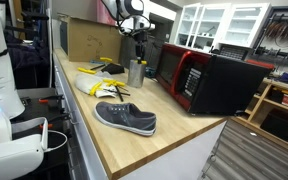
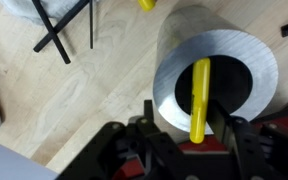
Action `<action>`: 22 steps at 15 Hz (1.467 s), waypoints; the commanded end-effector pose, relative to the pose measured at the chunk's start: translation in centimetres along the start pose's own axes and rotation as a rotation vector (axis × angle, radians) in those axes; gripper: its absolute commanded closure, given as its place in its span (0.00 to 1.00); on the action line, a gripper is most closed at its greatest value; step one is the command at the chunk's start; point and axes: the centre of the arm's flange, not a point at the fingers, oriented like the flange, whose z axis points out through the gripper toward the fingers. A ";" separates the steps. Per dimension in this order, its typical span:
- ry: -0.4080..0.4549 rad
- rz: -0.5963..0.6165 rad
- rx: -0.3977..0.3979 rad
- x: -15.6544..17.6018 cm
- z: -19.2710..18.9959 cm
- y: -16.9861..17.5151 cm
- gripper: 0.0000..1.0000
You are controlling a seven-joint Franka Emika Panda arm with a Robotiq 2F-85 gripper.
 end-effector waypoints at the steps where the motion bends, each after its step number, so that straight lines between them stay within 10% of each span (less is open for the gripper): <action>1: 0.023 0.020 0.004 0.1 -0.2 -0.7 0.71; 7: 0.027 0.011 0.006 0.1 -0.8 -0.9 1.00; 8: 0.025 0.007 0.005 0.1 -0.7 -1.0 0.96; 10: 0.023 0.001 0.005 0.0 -0.7 -1.2 0.58; 15: 0.000 -0.005 0.002 -0.2 -0.5 -1.2 0.35; 16: -0.002 -0.005 0.003 -0.3 -0.5 -1.2 0.78; 18: -0.012 -0.002 0.005 -0.2 -0.5 -1.1 0.75; 22: -0.027 0.005 0.005 -0.1 -0.7 -0.9 1.00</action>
